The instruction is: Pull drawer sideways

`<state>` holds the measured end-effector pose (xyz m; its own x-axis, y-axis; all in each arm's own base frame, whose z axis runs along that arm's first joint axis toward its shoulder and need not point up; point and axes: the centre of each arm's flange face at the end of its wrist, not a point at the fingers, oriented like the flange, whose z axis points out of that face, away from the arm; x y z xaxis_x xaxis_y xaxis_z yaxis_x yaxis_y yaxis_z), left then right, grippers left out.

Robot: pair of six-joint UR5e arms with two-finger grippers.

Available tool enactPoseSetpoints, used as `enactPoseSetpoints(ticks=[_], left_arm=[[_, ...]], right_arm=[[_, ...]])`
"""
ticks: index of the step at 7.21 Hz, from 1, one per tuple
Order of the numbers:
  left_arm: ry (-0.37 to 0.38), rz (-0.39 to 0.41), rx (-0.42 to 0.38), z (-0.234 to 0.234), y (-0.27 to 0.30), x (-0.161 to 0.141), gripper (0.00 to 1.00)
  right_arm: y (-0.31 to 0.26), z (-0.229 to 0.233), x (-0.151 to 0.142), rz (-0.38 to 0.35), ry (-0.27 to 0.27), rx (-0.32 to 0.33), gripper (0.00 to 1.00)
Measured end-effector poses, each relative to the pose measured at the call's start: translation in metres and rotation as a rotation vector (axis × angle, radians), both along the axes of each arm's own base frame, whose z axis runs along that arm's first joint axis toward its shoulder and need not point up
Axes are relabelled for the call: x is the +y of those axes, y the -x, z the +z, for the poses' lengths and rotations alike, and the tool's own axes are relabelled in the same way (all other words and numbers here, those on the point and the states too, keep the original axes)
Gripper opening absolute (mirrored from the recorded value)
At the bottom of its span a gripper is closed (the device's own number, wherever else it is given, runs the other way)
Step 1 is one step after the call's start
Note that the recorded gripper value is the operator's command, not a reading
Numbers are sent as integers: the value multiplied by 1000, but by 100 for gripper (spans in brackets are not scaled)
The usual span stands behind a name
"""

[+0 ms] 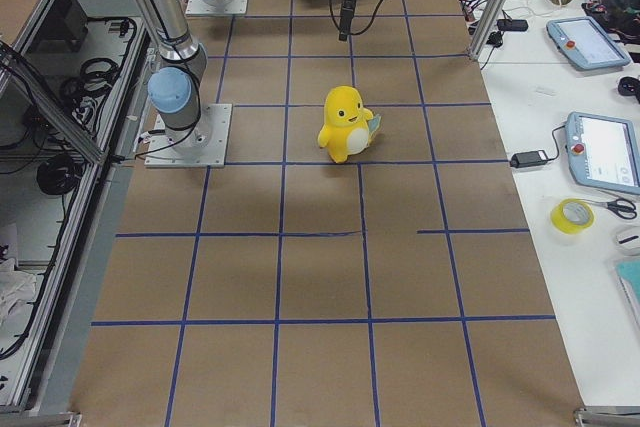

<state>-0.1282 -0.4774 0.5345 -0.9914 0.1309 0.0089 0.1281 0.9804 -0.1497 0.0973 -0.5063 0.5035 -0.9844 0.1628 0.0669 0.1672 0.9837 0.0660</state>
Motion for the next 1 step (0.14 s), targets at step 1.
enactPoseSetpoints(ticks=[1], left_arm=[[-5, 10, 8, -2, 0, 0, 100]], right_arm=[[0, 0, 0, 0, 0, 0, 100]])
